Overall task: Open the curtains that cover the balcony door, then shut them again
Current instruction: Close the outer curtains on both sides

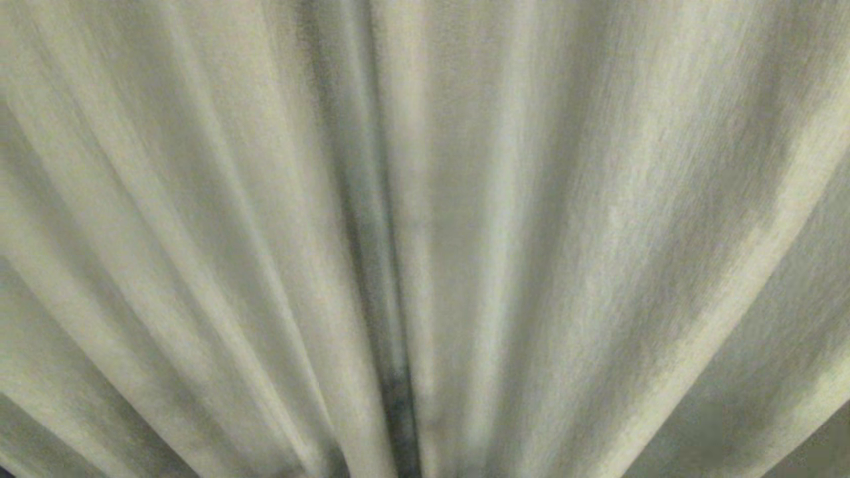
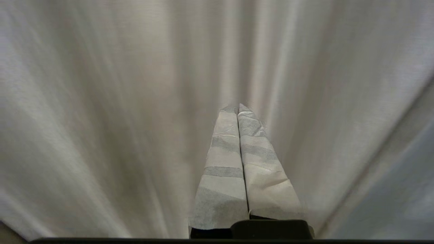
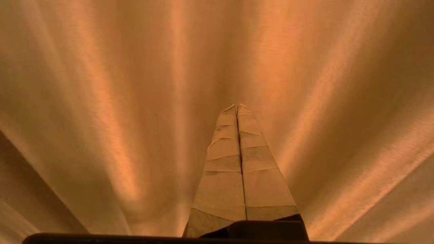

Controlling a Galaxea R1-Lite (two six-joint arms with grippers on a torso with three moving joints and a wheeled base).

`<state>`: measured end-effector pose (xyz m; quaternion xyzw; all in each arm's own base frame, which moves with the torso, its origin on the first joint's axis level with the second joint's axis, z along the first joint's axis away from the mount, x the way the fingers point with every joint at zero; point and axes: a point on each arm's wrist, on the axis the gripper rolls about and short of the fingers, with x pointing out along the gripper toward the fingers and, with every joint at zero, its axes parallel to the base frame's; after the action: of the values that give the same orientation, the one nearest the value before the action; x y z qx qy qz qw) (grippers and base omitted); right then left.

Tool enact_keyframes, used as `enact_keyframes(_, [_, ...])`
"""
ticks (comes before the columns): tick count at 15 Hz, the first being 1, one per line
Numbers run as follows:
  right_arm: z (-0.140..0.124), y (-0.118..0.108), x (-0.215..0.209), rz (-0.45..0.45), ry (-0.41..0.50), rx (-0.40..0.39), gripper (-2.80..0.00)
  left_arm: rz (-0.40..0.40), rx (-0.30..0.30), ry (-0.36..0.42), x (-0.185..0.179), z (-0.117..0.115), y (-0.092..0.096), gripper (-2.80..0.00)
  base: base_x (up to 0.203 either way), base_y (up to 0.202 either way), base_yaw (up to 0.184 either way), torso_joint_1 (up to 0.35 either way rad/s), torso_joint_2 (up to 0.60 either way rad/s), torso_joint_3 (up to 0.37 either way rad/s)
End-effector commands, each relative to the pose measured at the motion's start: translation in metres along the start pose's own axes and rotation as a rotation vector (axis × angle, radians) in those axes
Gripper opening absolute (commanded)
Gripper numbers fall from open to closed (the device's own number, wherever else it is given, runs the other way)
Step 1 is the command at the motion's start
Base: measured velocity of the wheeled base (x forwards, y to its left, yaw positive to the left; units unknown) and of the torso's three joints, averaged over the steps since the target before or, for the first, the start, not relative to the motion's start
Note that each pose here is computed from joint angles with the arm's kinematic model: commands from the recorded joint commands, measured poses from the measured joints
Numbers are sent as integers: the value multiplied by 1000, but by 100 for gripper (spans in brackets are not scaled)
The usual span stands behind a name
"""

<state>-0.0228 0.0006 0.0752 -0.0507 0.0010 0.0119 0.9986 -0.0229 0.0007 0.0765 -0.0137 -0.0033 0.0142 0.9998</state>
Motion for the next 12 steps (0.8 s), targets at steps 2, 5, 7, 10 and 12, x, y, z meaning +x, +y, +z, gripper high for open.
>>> enact_keyframes(2, [0,0,0,1,0,-1,-280,1,-2,-2,0,0,0,-280,0,0,0,0,0,0])
enact_keyframes(5, [0,0,0,1,0,-1,-280,1,-2,-2,0,0,0,-280,0,0,0,0,0,0])
enact_keyframes(7, [0,0,0,1,0,-1,-280,1,-2,-2,0,0,0,-280,0,0,0,0,0,0])
enact_keyframes(10, [0,0,0,1,0,-1,-280,0,-2,-1,0,0,0,-280,0,0,0,0,0,0])
enact_keyframes(12, [0,0,0,1,-2,-1,-280,-1,-3,-1,0,0,0,-280,0,0,0,0,0,0])
